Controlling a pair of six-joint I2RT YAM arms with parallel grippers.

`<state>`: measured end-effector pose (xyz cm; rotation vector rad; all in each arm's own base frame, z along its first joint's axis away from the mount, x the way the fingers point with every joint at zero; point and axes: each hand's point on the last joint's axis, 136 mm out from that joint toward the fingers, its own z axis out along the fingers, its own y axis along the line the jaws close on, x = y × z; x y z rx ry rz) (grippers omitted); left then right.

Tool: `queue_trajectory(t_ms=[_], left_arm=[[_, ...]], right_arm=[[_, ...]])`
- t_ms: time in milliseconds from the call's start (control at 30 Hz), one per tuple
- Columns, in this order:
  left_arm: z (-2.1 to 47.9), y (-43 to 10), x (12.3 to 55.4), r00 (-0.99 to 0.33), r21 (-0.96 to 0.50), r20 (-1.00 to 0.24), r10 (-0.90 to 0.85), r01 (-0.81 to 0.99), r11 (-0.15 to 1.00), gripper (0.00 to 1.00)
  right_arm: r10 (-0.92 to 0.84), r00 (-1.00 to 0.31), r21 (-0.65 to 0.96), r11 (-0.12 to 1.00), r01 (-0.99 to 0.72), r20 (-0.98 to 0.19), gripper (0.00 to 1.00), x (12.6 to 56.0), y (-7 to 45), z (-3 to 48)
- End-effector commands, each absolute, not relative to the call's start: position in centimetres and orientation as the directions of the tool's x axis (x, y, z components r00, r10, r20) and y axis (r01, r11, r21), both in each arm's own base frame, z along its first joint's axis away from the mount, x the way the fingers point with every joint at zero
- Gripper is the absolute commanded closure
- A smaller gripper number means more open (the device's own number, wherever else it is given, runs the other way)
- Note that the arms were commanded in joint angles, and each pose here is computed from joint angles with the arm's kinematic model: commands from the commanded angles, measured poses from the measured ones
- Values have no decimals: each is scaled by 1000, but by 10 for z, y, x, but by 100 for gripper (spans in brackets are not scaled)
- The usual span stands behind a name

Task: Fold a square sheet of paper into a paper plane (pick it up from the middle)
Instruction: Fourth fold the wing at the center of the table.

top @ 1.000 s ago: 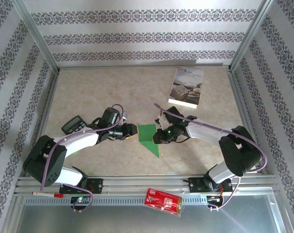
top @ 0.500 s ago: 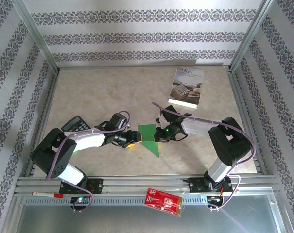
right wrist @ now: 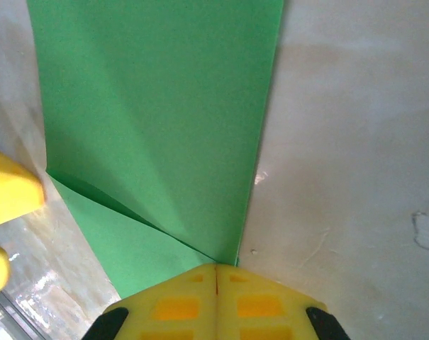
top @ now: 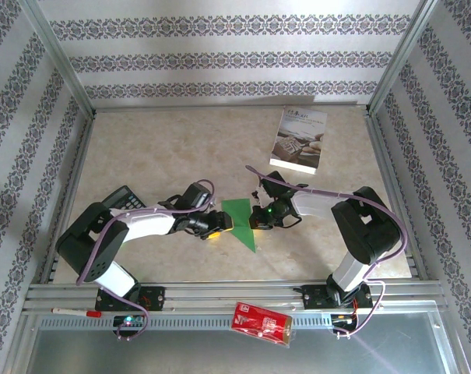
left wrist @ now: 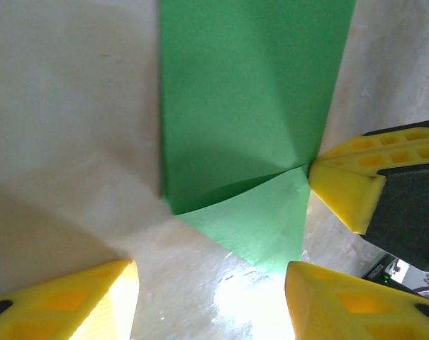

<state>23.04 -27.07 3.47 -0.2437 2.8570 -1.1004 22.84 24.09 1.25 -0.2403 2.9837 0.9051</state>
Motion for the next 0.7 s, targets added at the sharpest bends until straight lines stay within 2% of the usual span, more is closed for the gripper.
queue_trajectory(t_ms=[0,433,667], left_arm=[[35,-280,234,-985,-666,-4,-171,-125,735,44],[32,-289,248,-984,-686,-14,-180,-122,718,46],[36,-284,263,-976,-686,-43,-214,-127,717,53]], right_arm=[[-108,-994,457,884,-98,-6,100,218,218,-18],[-106,-994,454,886,-92,6,100,215,216,-20],[-108,-994,457,885,-92,7,100,216,218,-20]])
